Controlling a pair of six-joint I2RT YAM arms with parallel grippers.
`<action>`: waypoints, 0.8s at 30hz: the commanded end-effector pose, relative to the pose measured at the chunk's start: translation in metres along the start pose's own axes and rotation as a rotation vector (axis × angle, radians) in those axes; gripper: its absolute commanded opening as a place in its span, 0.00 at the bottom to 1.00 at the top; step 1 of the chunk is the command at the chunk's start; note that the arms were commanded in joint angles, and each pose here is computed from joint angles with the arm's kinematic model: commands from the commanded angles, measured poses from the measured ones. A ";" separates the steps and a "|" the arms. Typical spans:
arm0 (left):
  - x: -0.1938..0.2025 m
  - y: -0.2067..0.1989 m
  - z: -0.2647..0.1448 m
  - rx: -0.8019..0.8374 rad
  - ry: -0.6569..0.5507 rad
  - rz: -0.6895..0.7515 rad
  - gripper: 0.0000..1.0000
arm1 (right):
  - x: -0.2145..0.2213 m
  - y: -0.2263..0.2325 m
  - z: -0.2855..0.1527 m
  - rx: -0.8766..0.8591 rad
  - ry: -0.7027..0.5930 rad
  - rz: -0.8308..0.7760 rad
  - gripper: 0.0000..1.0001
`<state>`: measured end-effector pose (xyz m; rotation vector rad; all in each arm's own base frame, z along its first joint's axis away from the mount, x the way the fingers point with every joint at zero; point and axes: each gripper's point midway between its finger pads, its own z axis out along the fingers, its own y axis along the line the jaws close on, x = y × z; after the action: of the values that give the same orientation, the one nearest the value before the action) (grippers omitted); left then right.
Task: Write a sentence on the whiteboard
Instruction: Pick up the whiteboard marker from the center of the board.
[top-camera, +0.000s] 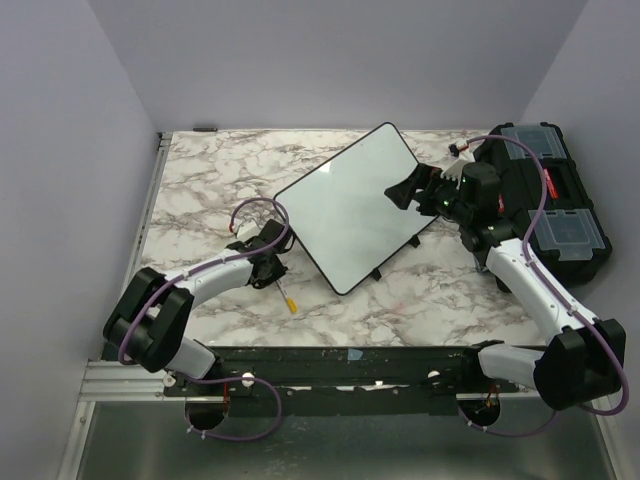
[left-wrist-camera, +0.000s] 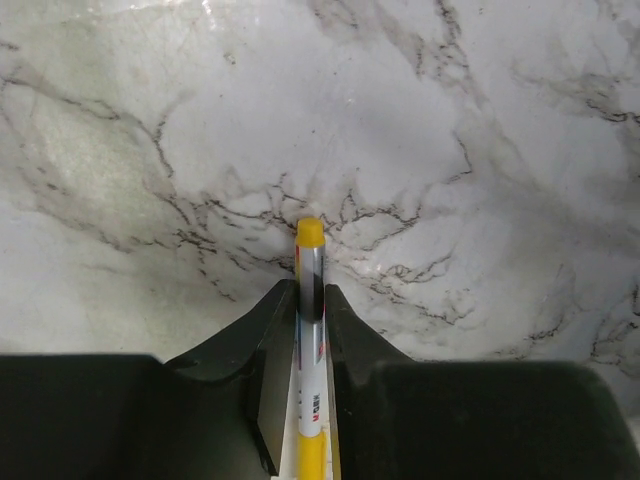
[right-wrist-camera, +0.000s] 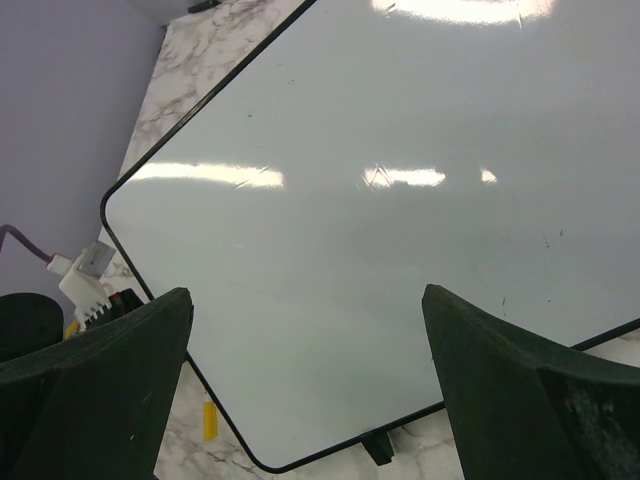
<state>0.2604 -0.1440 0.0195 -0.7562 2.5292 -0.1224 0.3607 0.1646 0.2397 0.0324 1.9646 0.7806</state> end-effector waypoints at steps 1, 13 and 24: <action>0.020 0.010 0.012 0.007 0.054 0.054 0.20 | -0.008 0.011 0.000 -0.026 0.001 -0.022 1.00; 0.020 0.012 0.009 0.009 0.055 0.080 0.00 | -0.006 0.014 -0.001 -0.036 0.018 -0.023 1.00; 0.000 -0.014 -0.036 0.275 -0.041 0.200 0.00 | -0.002 0.040 -0.003 -0.166 0.065 -0.004 1.00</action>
<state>0.2497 -0.1537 0.0280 -0.5360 2.5183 -0.3018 0.3560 0.1768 0.2504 -0.0171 1.9667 0.8396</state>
